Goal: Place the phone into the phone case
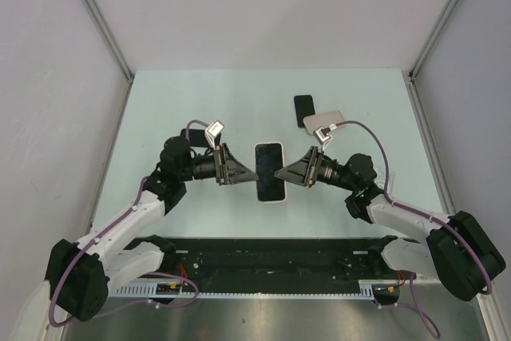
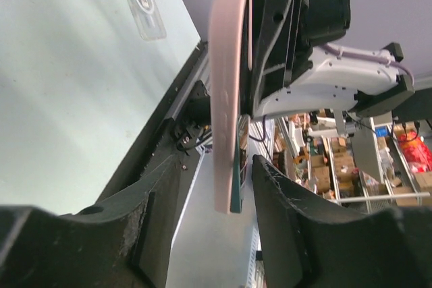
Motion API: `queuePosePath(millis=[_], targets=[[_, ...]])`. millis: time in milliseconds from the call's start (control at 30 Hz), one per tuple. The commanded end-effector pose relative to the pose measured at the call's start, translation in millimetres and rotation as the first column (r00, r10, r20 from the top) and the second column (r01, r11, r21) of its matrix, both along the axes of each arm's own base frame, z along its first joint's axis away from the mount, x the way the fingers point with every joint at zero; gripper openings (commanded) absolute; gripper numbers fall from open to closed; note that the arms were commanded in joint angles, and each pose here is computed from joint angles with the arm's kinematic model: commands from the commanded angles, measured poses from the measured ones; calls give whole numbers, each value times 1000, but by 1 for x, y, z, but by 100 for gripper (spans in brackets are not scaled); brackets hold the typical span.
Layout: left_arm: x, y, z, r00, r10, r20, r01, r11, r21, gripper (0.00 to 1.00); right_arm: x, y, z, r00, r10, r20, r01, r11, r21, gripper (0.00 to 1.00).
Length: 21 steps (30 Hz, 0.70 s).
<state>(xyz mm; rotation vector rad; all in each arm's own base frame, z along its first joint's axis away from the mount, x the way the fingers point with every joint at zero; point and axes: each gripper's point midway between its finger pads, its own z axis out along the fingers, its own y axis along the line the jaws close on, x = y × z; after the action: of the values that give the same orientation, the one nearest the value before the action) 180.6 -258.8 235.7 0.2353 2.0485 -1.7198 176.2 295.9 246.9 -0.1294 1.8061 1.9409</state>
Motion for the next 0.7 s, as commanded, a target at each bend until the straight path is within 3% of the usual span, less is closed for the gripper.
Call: queuePosePath(millis=[0,367,467,500,600,667], targets=[[-12,-14,-3,999,-46,-4,46,999,-28,50,15,-3,37,993,-76,87,68,994,85,0],[-16,-22,-10,997,-66,-39,64,997,-50,41,28,-7,28,992,-114,53,110,991,80,0],[-17,-23,-10,996,-70,-54,67,996,-53,28,29,-7,24,992,-119,41,116,990,74,0],[-17,-23,-12,996,-69,-61,66,997,-51,18,29,-8,23,992,-121,38,118,990,73,0],[-16,-23,-16,994,-68,-87,65,997,-40,2,29,-8,20,992,-123,36,120,990,68,0],[-16,-24,-21,991,-68,-113,66,998,-25,0,29,-9,20,991,-128,47,124,990,67,0]])
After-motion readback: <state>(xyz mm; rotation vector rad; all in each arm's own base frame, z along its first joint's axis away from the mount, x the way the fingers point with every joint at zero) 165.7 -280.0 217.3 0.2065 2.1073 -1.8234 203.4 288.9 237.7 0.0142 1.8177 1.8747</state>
